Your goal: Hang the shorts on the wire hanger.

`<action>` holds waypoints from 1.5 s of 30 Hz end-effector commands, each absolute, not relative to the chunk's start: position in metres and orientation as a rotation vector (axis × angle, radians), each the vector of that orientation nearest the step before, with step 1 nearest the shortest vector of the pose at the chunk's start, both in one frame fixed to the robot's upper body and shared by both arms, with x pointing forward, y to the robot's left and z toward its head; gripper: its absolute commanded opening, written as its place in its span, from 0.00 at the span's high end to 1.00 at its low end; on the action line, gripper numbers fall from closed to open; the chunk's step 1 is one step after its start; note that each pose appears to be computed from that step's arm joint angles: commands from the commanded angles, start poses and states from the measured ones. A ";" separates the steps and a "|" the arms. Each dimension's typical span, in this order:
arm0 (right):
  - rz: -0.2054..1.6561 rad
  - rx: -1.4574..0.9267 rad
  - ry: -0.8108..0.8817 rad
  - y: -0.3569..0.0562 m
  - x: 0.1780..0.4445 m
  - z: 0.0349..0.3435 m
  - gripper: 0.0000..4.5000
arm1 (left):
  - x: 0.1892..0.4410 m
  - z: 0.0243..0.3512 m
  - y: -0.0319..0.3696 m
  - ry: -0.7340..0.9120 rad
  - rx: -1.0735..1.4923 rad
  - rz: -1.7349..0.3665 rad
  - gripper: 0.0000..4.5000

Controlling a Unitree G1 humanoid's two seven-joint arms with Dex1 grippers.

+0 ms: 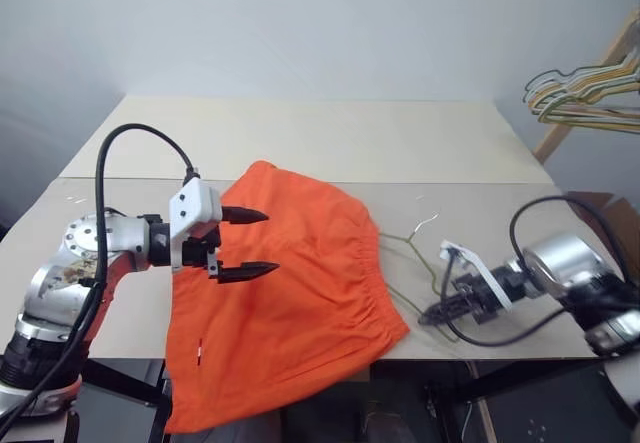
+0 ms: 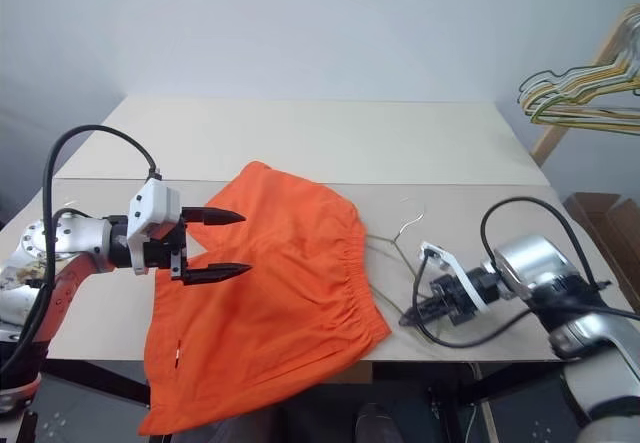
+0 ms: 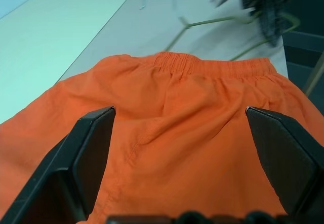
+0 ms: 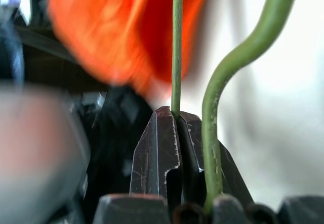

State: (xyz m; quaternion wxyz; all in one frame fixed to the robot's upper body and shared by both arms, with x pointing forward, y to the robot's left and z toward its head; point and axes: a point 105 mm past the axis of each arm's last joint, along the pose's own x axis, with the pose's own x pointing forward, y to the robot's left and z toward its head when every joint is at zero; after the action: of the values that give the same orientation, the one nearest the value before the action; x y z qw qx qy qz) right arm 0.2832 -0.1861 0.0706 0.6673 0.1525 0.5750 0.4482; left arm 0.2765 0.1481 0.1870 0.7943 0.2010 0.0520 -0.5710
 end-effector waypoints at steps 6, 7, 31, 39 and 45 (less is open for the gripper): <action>1.037 0.416 1.213 -0.172 0.304 0.075 1.00 | 0.271 0.194 0.148 0.086 0.480 -1.233 0.01; 1.049 0.415 1.205 -0.173 0.304 0.077 1.00 | 0.270 0.194 0.149 0.090 0.481 -1.230 0.01; 0.877 -0.369 0.730 -0.195 0.350 0.183 1.00 | 0.283 0.198 0.150 0.073 0.534 -1.251 0.01; 0.983 -0.806 0.546 -0.149 0.327 0.210 1.00 | 0.318 0.244 0.167 -0.040 0.675 -1.161 0.01; 1.034 -0.993 0.489 -0.128 0.320 0.206 1.00 | 0.329 0.269 0.170 -0.084 0.806 -1.200 0.01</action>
State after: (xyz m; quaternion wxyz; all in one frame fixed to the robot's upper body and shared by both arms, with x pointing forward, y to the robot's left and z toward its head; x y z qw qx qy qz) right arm 0.3183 -0.1332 0.1897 0.7322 -0.4114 0.2582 0.4774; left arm 0.3301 0.1687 0.2625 0.7667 0.3396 -0.0341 -0.5438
